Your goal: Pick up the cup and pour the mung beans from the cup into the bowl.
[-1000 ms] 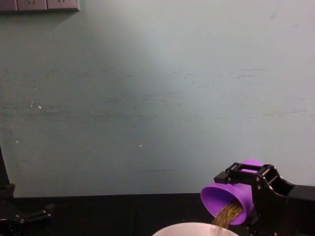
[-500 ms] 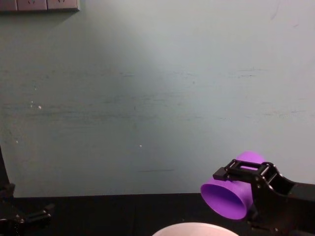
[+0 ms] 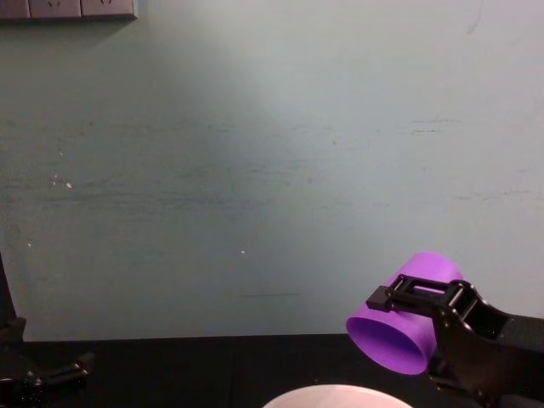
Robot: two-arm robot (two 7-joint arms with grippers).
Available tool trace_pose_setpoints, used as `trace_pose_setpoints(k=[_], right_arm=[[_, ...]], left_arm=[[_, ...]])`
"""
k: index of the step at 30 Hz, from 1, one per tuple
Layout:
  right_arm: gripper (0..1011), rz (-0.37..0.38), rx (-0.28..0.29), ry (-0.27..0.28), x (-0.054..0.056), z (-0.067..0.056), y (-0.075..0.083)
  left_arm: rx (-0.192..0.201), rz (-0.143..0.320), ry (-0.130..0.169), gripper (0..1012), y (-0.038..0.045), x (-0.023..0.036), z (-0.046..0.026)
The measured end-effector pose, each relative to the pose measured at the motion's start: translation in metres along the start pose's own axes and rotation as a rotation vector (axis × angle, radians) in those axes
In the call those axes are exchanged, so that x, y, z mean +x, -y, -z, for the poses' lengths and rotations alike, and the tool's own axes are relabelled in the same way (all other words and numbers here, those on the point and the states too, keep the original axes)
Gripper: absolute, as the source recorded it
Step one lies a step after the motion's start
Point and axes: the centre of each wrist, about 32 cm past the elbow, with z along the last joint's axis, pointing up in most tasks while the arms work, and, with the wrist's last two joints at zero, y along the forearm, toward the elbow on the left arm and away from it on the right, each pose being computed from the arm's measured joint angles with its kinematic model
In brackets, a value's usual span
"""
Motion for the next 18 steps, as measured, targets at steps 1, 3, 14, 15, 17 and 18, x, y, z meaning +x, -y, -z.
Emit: trace_pose_setpoints(k=[1,3,14,15,17,18], right_arm=[[724,0.0,0.0,0.001,0.0,0.0,0.0],[726,0.0,0.0,-0.004,0.0,0.0,0.0],[726,0.041,0.016,-0.282,-0.003,0.018,0.007],[726,0.041,0.016,-0.282,-0.003,0.018,0.007],[726,0.056,0.024,-0.404,-0.004,0.026,0.011],[726,0.056,0.024,-0.404,-0.004,0.026,0.011]], left_arm=[[0.0,0.0,0.0,1000,0.0,0.0,0.0],[0.0,0.0,0.0,1000,0.0,0.0,0.0],[0.0,0.0,0.0,1000,0.0,0.0,0.0],[0.0,0.0,0.0,1000,0.0,0.0,0.0],[0.0,0.0,0.0,1000,0.0,0.0,0.0],[0.0,0.0,0.0,1000,0.0,0.0,0.0]])
